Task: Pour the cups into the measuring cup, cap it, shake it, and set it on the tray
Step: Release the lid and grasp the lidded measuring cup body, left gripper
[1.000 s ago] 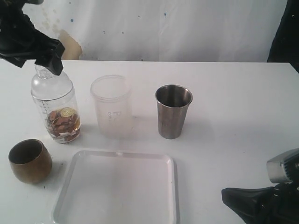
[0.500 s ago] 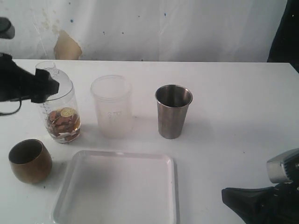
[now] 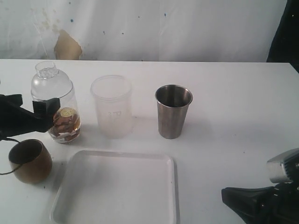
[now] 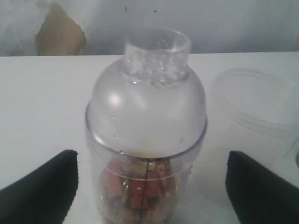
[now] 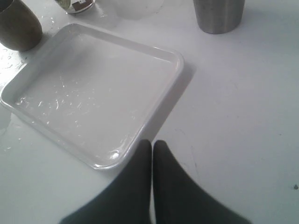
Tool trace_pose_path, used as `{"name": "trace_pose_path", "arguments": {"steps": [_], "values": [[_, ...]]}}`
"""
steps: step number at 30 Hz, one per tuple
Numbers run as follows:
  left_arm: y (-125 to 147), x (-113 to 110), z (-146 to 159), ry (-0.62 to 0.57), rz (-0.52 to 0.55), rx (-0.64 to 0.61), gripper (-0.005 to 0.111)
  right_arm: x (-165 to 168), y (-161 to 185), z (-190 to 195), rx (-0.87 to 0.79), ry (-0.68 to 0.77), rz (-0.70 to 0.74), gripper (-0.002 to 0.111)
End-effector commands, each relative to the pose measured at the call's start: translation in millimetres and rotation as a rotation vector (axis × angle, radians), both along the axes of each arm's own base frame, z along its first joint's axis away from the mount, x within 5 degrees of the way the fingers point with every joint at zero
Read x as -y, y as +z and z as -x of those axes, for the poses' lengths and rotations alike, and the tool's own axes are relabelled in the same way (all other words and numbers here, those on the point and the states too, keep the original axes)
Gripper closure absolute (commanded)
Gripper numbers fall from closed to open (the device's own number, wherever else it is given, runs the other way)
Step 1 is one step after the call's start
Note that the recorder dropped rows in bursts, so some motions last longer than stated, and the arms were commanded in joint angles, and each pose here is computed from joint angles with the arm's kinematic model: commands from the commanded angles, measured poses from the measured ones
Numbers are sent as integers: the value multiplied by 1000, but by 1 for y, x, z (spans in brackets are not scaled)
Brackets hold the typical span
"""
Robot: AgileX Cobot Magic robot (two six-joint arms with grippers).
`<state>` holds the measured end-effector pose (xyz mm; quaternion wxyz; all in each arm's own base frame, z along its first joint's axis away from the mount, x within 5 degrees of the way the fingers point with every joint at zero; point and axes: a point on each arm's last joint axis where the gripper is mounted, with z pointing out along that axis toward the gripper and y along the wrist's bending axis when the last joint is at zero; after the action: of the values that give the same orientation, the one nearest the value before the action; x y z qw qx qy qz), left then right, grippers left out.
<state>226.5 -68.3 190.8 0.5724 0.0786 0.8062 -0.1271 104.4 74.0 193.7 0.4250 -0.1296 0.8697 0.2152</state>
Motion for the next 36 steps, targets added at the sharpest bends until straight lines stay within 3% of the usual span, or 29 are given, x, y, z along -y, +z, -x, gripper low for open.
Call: {"name": "trace_pose_path", "arguments": {"steps": [1,11,20,36], "values": [[-16,6,-6,-50,-2,1,26,1,0,0,16,-2,-1,108],[-55,12,-20,-62,28,21,26,1,0,0,12,-6,-5,108],[-72,11,-33,-24,-20,88,26,1,0,0,8,-10,-11,108],[-64,16,-68,38,7,144,26,1,0,0,10,-8,-8,108]]}}
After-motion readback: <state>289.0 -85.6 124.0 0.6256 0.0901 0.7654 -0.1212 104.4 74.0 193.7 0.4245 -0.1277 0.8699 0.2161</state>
